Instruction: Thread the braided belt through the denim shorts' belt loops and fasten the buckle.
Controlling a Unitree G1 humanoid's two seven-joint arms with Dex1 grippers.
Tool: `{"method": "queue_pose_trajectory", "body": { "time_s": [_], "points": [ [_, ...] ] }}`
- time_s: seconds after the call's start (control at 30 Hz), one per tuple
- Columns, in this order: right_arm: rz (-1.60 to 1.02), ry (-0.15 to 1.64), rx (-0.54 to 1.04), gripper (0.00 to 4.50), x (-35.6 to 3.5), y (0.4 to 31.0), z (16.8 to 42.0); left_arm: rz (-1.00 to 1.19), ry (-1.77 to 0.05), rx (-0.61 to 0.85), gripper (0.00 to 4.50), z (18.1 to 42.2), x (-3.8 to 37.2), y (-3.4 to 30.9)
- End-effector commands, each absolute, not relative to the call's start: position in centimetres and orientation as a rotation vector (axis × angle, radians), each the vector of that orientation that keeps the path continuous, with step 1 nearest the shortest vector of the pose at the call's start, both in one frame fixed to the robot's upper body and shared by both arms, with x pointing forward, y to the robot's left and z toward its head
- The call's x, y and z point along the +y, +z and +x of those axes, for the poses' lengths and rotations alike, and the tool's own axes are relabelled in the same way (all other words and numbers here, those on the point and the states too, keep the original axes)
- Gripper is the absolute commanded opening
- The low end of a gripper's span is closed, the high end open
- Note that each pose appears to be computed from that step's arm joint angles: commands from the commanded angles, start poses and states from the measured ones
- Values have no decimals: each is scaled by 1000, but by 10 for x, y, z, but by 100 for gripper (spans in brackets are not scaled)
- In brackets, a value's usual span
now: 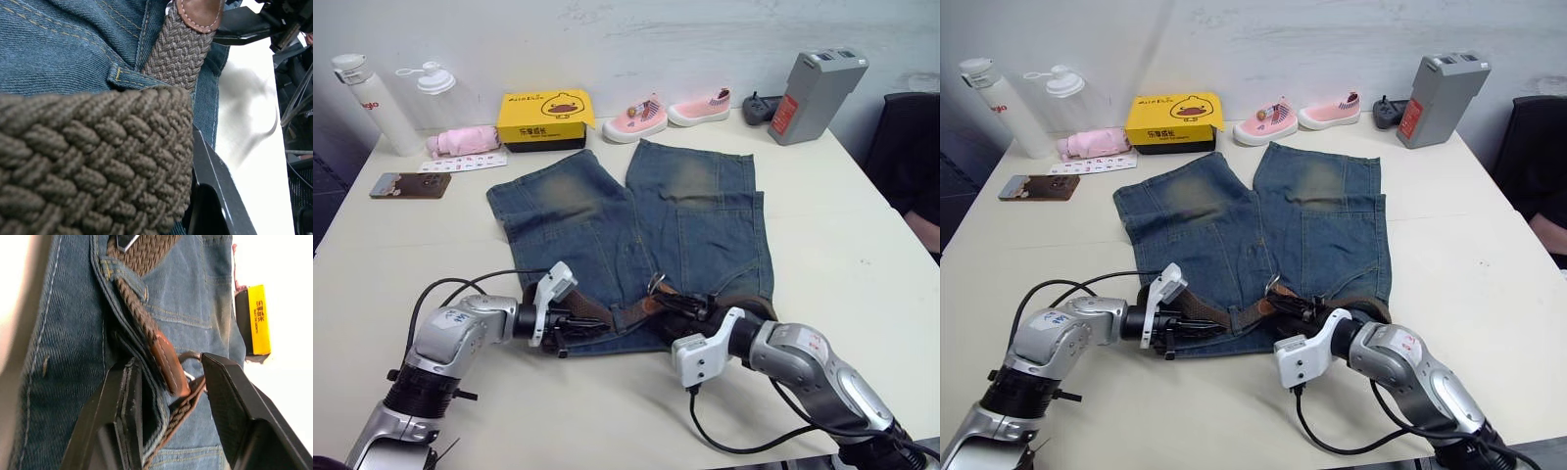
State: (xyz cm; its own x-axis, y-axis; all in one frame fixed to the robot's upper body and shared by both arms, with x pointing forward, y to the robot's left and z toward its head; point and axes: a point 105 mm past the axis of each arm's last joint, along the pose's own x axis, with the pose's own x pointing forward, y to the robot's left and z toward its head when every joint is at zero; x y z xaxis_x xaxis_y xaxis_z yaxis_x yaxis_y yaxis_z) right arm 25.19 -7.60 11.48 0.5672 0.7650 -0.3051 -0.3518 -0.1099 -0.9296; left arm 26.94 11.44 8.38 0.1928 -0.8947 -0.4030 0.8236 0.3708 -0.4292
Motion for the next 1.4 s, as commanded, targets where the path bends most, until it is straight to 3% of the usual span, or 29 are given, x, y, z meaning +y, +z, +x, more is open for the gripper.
{"method": "queue_pose_trajectory", "body": {
  "time_s": [0.03,0.47,1.13,1.2,1.3,1.4],
  "points": [
    [-1389,927,-465,216,-79,140,250,-94,-1250,643,0,267,115,87],
    [-1456,924,-418,216,-96,135,254,-107,-1266,648,0,266,112,85],
    [-1466,979,-505,216,-72,123,256,-124,-1248,654,0,265,112,85],
    [-1476,996,-504,164,-69,120,255,-125,-1247,654,0,265,112,85],
    [-1477,1017,-497,164,-67,117,253,-125,-1246,652,0,265,112,86],
    [-1482,1028,-473,86,-68,113,255,-127,-1246,650,0,266,111,87]
  ]
}}
